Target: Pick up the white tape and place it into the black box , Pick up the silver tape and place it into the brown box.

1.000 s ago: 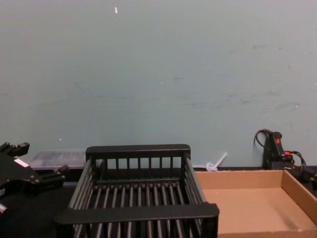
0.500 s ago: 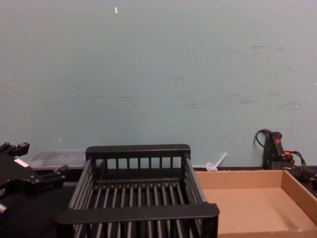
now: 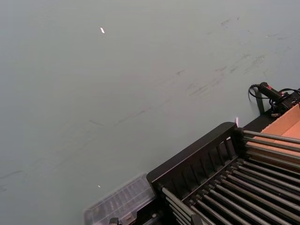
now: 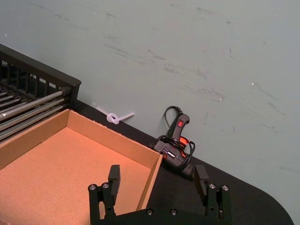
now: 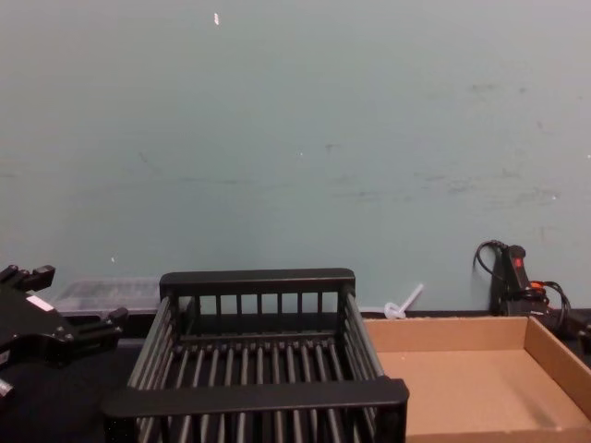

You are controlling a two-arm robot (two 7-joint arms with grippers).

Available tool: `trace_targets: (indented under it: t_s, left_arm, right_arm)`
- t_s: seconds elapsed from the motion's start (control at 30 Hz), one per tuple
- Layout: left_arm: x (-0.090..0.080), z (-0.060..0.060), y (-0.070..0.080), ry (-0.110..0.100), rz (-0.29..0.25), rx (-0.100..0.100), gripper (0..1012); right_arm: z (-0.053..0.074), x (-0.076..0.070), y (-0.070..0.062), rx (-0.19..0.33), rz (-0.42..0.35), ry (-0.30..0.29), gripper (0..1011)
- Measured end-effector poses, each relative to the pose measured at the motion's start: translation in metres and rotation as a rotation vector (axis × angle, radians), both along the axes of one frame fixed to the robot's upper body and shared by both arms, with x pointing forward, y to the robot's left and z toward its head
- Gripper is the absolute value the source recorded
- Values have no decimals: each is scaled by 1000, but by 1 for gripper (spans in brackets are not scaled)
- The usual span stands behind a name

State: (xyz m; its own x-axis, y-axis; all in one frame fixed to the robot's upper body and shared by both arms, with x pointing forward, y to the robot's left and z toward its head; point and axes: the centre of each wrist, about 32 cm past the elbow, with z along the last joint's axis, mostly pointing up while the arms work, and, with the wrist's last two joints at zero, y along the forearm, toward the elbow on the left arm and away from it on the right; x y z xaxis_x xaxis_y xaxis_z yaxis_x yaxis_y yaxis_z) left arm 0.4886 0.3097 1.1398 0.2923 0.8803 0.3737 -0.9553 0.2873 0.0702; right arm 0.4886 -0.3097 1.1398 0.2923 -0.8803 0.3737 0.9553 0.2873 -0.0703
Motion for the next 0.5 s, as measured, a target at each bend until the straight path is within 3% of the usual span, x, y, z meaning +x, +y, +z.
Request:
trace_targets:
  t_s: [0.5]
  left_arm:
    - [0,0,0,0,0,0,1001]
  right_arm:
    - [2,0,-1,4,1,-2,1002]
